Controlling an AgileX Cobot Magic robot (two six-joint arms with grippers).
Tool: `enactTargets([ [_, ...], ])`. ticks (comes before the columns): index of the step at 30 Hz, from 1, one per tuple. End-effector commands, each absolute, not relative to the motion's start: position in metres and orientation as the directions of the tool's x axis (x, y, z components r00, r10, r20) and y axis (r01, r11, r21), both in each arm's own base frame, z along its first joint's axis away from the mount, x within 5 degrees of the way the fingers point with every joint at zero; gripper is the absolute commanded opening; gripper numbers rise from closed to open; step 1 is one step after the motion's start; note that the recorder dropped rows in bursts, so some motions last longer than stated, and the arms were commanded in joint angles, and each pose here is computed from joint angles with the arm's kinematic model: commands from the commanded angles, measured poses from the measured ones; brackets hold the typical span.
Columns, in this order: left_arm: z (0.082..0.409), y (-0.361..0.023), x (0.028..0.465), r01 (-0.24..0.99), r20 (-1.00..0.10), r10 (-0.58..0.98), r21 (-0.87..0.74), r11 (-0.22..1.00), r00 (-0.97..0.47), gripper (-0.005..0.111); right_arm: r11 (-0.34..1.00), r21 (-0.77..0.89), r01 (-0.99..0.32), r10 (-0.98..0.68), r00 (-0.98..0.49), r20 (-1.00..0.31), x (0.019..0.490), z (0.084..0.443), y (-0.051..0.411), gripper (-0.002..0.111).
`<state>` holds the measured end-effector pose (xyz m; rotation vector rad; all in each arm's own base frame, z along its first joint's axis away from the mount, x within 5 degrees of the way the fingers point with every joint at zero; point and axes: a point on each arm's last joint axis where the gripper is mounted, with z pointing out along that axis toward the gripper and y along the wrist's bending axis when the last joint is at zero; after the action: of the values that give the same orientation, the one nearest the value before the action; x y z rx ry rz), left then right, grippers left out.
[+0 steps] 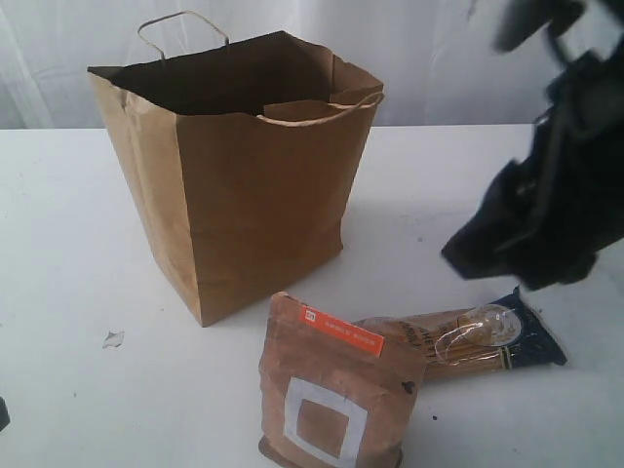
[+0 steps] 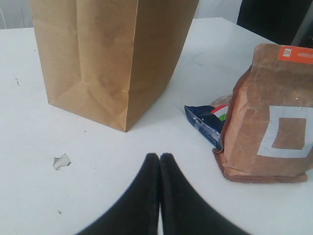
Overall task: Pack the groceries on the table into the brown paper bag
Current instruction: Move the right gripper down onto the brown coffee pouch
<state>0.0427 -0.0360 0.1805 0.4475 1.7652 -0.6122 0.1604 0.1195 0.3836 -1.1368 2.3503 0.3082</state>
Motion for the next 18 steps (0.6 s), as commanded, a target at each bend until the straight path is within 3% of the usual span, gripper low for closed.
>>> enactTargets([
  [1, 0.18, -0.036, 0.042, 0.591, -0.963, -0.019, -0.181, 0.786, -0.27, 0.0, 0.527, -0.037, -0.849, -0.767, -0.456, -0.452, 0.169, 0.365, 0.146, 0.064],
  [18, 0.18, -0.036, 0.042, 0.591, -0.963, -0.019, -0.181, 0.786, -0.27, 0.0, 0.423, 0.02, -0.906, -0.856, -0.407, -0.32, 0.2, 0.298, 0.211, 0.063],
])
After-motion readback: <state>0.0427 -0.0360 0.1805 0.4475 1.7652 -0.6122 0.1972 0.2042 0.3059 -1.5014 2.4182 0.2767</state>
